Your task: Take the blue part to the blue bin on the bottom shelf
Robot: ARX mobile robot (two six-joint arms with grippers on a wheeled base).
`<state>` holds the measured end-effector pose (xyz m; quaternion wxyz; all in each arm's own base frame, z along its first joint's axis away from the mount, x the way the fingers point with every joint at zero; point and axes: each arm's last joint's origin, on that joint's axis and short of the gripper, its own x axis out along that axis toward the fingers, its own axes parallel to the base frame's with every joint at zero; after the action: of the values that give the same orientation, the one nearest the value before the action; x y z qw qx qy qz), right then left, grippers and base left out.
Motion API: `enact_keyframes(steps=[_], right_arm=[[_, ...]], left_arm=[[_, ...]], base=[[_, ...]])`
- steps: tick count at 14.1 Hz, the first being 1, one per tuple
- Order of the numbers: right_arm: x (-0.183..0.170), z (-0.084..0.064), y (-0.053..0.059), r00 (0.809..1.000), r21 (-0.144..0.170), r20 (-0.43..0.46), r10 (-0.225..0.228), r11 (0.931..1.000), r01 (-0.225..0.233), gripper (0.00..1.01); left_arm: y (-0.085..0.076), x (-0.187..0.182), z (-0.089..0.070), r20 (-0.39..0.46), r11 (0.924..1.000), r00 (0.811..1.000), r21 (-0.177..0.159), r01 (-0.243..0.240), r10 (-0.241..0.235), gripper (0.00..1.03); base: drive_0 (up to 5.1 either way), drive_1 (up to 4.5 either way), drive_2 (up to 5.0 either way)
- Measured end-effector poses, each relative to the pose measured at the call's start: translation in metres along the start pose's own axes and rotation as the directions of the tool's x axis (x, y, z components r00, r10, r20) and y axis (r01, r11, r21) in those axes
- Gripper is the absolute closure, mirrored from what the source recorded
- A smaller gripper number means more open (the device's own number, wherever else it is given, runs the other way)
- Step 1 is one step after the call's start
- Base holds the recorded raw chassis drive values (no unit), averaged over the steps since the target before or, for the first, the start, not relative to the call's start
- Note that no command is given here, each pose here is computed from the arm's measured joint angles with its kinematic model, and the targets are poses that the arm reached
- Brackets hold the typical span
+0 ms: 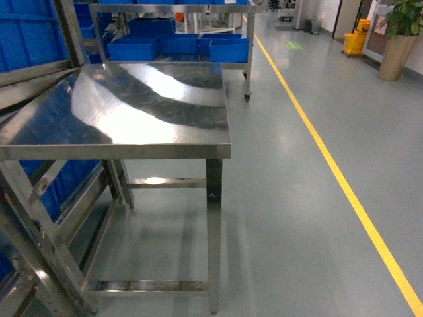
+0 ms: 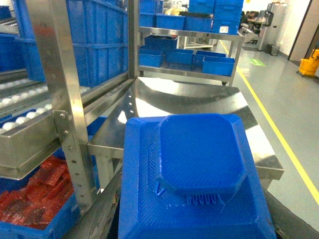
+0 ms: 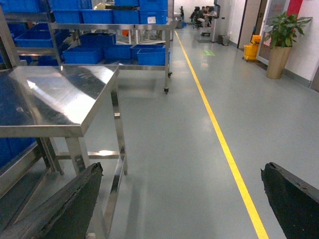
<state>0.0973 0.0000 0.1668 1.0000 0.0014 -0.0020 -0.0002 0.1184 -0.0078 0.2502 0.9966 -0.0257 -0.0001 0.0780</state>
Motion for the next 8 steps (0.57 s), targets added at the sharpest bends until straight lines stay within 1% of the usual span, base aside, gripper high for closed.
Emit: enact_keyframes(steps=[3,4,8], right_arm=[[0.0,0.0003,0.0,1.0,0.0,0.003,0.0,1.0,0.0,0.03],[0.0,-0.0002,0.0,1.0,0.0,-0.002,0.0,1.0,0.0,0.03],[0.0,-0.0003,0.0,1.0,0.0,-0.003,0.0,1.0,0.0,0.03]], left_arm=[[-0.0004,0.0012,-0.0009,-0.008,1.0,1.0,0.003,0.001,-0.001,0.6],[-0.0001,0.0002,-0.0001,-0.001,1.0,1.0,0.0,0.001,-0.001,0.6],[-0.0002,0.0,0.0,0.0,1.0,1.0,0.0,0.004,-0.004,0.6]], base=[[0.0,0.0,0.0],[-3.2,1.64,1.6],[-4.9,2.53,2.5]])
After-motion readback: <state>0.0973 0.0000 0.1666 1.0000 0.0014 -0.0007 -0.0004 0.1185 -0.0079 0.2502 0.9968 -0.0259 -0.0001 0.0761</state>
